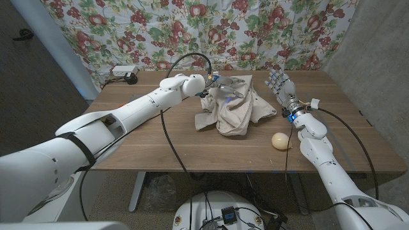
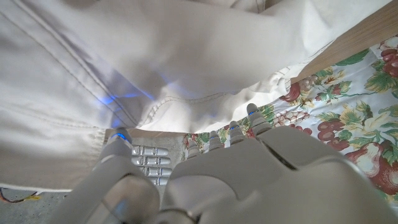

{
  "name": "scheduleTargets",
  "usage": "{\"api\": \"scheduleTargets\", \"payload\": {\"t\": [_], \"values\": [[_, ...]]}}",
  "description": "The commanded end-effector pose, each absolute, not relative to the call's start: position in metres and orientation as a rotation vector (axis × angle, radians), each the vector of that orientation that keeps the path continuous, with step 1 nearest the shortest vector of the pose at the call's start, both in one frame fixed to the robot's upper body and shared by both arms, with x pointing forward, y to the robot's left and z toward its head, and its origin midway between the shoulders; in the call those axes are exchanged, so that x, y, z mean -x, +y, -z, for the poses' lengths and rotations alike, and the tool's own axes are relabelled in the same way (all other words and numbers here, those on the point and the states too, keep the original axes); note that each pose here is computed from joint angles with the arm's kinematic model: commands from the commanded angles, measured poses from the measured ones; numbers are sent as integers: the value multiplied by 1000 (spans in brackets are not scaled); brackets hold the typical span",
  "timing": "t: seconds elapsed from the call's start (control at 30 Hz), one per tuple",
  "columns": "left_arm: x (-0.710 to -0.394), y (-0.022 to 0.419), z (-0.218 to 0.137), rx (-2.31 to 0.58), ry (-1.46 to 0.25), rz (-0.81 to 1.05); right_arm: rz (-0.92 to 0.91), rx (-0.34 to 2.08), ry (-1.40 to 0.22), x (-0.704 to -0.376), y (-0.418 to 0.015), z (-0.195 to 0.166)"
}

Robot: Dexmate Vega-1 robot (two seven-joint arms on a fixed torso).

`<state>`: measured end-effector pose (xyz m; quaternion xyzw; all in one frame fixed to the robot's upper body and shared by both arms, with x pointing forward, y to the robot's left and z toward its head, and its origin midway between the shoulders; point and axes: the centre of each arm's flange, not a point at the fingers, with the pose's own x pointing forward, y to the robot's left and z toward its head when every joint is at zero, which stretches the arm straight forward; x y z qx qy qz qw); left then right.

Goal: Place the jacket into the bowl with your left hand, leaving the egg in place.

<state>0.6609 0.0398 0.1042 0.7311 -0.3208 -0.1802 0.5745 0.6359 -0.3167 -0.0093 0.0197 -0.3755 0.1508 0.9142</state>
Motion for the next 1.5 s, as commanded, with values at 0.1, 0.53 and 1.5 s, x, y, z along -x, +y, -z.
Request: {"api": "scheduleTargets", "payload": {"t": [0.1,0.53,1.5], "values": [[-666,39,-92,-1742,-726,429,-319,-39,-783,-633,-316,6],[-674,38,-83,-1749,-698,450,-322,-37,-789,-633,-315,3],[-676,36,-64,-1787,-659,476,-325,-32,-799,-631,-314,2]]}}
